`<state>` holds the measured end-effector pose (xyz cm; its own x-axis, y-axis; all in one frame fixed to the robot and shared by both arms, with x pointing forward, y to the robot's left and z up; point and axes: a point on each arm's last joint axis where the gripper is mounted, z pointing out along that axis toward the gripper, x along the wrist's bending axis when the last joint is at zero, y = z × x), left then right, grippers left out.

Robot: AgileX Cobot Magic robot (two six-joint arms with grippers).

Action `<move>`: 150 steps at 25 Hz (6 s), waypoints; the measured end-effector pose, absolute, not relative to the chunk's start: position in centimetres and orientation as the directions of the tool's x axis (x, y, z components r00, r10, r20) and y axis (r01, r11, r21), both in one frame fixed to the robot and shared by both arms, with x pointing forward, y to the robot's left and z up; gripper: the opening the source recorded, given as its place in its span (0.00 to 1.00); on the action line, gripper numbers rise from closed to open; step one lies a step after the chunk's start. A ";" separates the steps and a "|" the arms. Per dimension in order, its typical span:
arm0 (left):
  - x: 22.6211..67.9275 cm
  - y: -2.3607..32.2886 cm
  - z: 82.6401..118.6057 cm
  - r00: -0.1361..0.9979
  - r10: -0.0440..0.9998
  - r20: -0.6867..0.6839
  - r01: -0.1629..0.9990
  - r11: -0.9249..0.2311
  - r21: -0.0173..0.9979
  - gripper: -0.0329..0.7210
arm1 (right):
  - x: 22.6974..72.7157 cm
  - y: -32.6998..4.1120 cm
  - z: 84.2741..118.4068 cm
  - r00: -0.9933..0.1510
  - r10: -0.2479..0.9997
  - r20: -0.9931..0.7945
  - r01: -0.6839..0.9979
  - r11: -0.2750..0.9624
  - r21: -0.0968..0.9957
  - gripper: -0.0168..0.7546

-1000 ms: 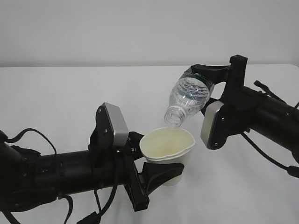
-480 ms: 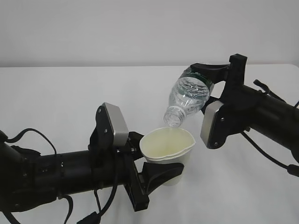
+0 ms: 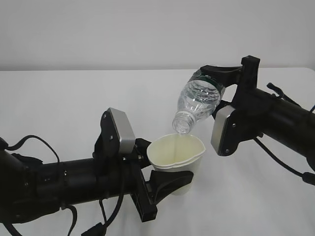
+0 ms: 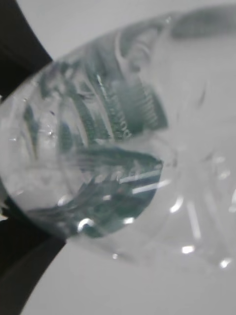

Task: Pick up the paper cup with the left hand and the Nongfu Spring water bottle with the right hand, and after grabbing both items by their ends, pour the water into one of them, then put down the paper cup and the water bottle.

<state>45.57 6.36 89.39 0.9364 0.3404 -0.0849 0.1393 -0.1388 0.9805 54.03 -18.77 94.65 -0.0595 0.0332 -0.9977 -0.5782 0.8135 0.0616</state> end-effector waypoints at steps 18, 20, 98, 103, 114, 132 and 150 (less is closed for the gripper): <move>45.6 6.4 89.4 0.936 0.340 -0.085 0.139 -0.139 0.980 0.61 | 54.0 -18.8 94.7 -0.058 0.031 -0.998 -0.578 0.814 0.058 0.64; 45.6 6.4 89.4 0.936 0.340 -0.085 0.139 -0.139 0.980 0.61 | 54.0 -18.8 94.7 -0.058 0.031 -0.998 -0.578 0.814 0.058 0.64; 45.7 6.4 89.4 0.932 0.352 -0.088 0.143 -0.134 0.981 0.61 | 54.1 -18.8 94.7 -0.029 -0.004 -1.000 -0.576 0.818 0.013 0.64; 45.7 6.4 89.4 0.932 0.352 -0.088 0.143 -0.134 0.981 0.61 | 54.1 -18.8 94.7 -0.029 -0.004 -1.000 -0.575 0.818 0.014 0.64; 45.7 6.4 89.4 0.932 0.352 -0.088 0.143 -0.134 0.981 0.61 | 54.1 -18.8 94.7 -0.028 -0.005 -1.000 -0.575 0.818 0.012 0.64; 45.7 6.4 89.4 0.932 0.352 -0.088 0.144 -0.136 0.980 0.61 | 54.1 -18.8 94.7 -0.028 -0.005 -1.000 -0.575 0.818 0.012 0.64; 45.7 6.4 89.4 0.932 0.352 -0.088 0.144 -0.137 0.980 0.61 | 54.1 -18.8 94.7 -0.026 -0.006 -1.000 -0.575 0.818 0.010 0.64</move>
<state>45.67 6.40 89.37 0.9317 0.3524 -0.0880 0.1445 -0.1372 0.9800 54.07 -18.82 94.70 -0.0255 -0.0057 -0.9997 -0.5750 0.8181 0.0100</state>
